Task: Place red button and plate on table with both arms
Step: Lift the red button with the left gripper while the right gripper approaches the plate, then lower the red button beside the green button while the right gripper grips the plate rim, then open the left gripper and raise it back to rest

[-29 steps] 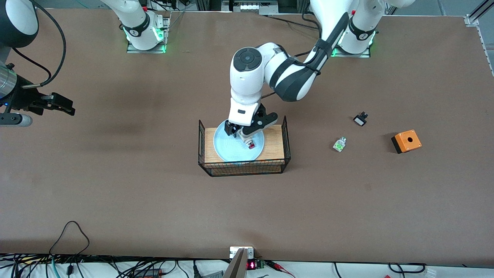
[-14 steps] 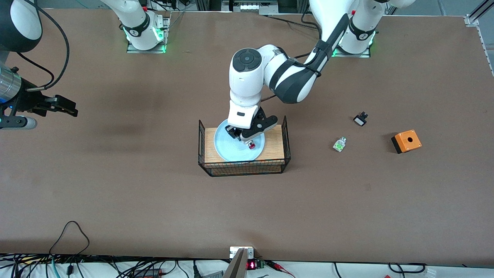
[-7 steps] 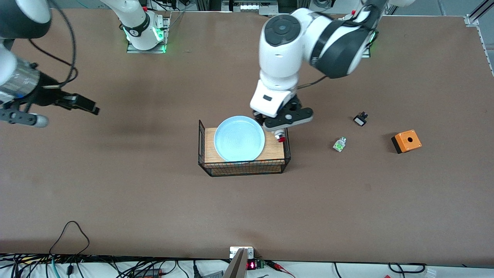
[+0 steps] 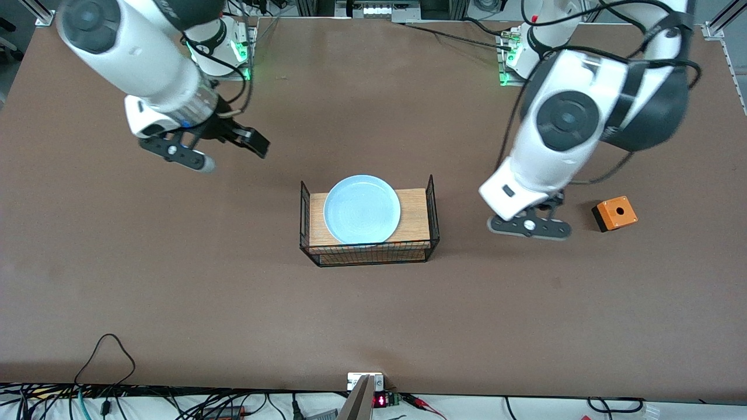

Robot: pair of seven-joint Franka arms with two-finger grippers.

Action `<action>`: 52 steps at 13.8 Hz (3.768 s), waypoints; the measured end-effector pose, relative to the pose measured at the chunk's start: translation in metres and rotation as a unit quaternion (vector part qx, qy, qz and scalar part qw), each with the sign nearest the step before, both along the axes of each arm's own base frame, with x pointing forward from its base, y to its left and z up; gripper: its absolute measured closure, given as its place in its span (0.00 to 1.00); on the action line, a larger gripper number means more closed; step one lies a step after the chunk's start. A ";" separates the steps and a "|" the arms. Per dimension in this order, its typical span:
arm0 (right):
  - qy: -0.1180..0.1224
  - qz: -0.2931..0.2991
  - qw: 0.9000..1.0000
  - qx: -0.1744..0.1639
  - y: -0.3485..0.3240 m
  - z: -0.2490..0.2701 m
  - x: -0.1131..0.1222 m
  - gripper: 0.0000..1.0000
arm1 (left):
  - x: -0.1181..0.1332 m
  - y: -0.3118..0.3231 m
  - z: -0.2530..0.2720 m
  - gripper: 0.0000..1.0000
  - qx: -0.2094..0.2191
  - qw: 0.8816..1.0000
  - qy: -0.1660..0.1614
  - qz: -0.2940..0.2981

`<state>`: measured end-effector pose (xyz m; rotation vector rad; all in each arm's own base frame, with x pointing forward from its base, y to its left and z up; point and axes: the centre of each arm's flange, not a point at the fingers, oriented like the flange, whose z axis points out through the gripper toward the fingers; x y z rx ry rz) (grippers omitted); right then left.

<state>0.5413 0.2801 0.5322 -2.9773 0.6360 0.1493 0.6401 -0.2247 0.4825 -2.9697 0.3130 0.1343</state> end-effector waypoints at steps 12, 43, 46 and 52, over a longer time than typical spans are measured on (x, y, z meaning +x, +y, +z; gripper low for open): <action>-0.003 -0.170 0.985 -0.003 0.120 -0.113 0.010 0.00 | 0.006 0.165 -0.194 0.59 -0.034 0.990 0.051 -0.126; -0.008 -0.237 0.971 0.000 0.140 -0.181 0.027 0.25 | -0.056 0.182 0.106 0.00 -0.043 0.997 -0.016 0.069; -0.009 -0.237 0.971 0.001 0.141 -0.181 0.027 0.28 | -0.076 0.210 0.094 0.00 -0.051 0.993 -0.049 0.098; -0.009 -0.238 0.971 0.001 0.141 -0.181 0.027 0.62 | -0.086 0.218 0.083 0.00 -0.054 0.992 -0.025 0.108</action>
